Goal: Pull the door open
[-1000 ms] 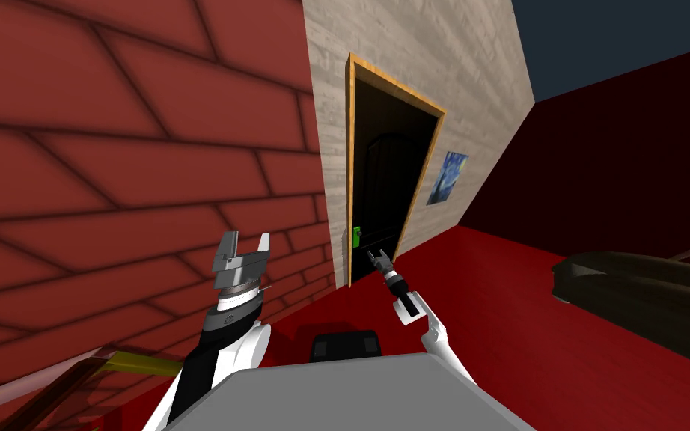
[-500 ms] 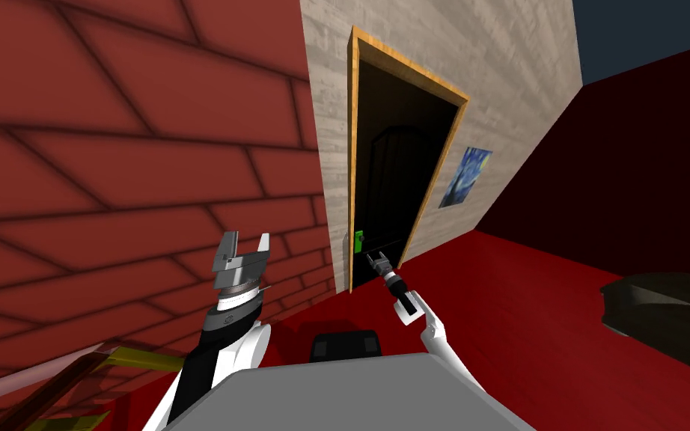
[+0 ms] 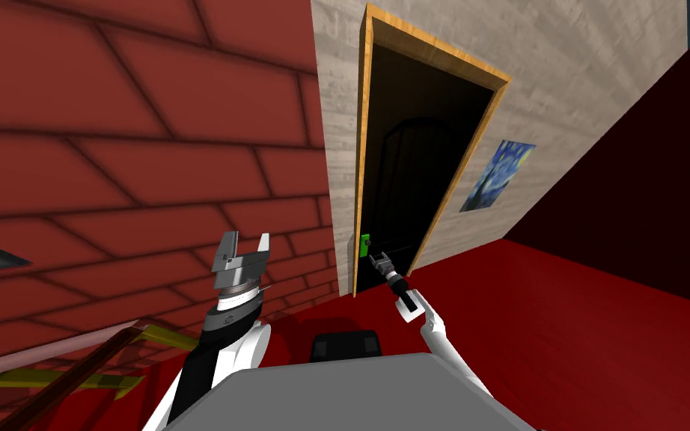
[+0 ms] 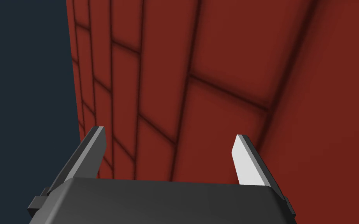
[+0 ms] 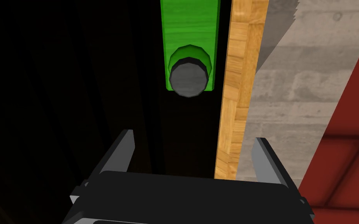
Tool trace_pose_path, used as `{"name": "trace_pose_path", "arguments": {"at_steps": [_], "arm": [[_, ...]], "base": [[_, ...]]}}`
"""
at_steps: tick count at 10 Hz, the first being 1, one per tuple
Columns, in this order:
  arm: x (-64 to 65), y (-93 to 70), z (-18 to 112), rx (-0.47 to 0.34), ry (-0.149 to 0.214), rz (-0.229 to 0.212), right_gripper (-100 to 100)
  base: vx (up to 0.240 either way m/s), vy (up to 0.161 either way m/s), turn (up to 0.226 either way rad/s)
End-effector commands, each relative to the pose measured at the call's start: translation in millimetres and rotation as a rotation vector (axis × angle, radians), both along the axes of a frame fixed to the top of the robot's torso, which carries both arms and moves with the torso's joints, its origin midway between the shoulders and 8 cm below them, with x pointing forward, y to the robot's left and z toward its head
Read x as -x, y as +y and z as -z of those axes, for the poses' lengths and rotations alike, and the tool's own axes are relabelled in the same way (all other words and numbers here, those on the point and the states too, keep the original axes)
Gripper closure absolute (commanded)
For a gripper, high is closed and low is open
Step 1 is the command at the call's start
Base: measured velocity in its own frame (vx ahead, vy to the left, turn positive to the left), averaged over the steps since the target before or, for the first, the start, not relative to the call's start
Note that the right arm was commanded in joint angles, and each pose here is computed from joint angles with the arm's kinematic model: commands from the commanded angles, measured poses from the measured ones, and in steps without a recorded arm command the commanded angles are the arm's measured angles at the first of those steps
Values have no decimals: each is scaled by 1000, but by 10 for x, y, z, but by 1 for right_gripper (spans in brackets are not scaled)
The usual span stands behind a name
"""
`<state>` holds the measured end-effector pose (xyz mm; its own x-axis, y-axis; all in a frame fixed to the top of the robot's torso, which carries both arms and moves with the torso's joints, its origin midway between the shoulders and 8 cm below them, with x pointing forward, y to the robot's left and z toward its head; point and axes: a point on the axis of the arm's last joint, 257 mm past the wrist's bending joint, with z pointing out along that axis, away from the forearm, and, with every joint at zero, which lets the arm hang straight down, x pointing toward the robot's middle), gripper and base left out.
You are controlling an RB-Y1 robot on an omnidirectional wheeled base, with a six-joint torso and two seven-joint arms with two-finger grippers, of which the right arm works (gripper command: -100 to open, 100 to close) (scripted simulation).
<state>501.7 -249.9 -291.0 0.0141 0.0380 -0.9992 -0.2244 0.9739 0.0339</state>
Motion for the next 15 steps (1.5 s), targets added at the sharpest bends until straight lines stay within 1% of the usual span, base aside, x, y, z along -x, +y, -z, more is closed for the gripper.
{"name": "trace_pose_path", "arguments": {"at_steps": [1,5,7,8,9,11,12,13,15], "arm": [[-113,-207,-8,5,-2,53,-100],[-243,-590,16,4,-1,142,-100],[-290,-753,29,0,1,182,-100],[-321,-876,41,-4,2,212,-100],[-321,-876,41,-4,2,212,-100],[-341,-960,51,-8,4,234,-100],[-333,-937,49,-7,4,228,-100],[-333,-937,49,-7,4,228,100],[-333,-937,49,-7,4,228,100]], "base": [[65,15,333],[63,8,200],[57,-17,201],[66,-16,310],[49,-21,112],[24,-17,88],[11,-9,29],[-1,1,-27],[0,0,0]]}}
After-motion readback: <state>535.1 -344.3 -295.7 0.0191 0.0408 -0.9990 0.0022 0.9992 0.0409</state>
